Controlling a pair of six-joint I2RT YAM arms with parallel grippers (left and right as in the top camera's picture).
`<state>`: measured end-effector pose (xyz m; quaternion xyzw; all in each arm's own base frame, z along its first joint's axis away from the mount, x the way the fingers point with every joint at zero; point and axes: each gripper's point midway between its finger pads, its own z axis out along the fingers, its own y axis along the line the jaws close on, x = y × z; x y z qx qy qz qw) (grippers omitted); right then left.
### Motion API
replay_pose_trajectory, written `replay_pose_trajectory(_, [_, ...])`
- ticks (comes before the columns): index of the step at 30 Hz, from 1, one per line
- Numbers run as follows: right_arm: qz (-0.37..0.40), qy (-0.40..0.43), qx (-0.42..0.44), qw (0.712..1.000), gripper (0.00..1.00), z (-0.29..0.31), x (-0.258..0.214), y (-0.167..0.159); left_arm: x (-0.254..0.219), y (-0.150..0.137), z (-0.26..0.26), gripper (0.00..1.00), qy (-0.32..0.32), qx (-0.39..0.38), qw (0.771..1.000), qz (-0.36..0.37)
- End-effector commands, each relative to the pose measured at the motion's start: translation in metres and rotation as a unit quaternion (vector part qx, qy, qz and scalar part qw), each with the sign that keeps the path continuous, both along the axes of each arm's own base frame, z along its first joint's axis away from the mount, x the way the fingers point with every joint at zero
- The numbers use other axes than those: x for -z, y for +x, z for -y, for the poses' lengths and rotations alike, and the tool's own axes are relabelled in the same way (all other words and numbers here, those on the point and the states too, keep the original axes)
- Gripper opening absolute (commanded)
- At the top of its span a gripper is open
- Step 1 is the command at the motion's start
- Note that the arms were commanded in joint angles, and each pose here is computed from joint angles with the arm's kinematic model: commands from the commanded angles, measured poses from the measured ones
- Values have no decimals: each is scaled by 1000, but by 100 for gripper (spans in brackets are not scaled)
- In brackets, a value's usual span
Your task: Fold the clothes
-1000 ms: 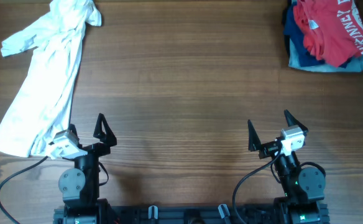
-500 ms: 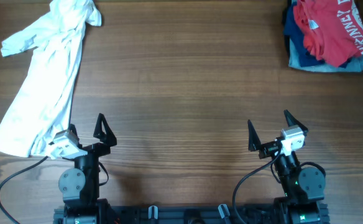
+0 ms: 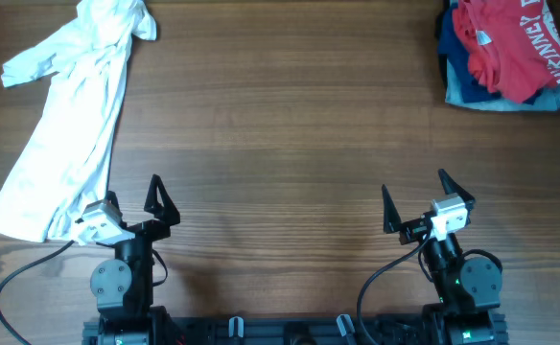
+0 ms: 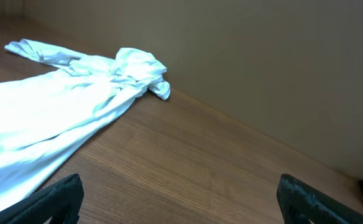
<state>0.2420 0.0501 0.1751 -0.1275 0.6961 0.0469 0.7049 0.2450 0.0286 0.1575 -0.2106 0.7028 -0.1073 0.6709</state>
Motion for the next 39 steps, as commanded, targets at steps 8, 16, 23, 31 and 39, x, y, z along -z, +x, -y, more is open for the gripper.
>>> replay_pose_trajectory(8, [23,-6,-3,1000,100,-1,-10,-1,0,0,0,100,8,2,1000,0])
replay_pose_trajectory(16, [40,12,-17,999,100,-5,-20,-2,0,0,2,100,7,6,1000,0])
replay_pose_trajectory(23, [69,51,-32,996,100,-9,-47,0,-4,1,3,100,8,11,1000,8])
replay_pose_trajectory(31, [25,45,-48,997,100,-19,-81,33,-11,1,10,100,7,30,999,14])
replay_pose_trajectory(39, [-21,43,-117,992,100,-48,-119,92,-22,3,10,100,5,31,1000,-4])
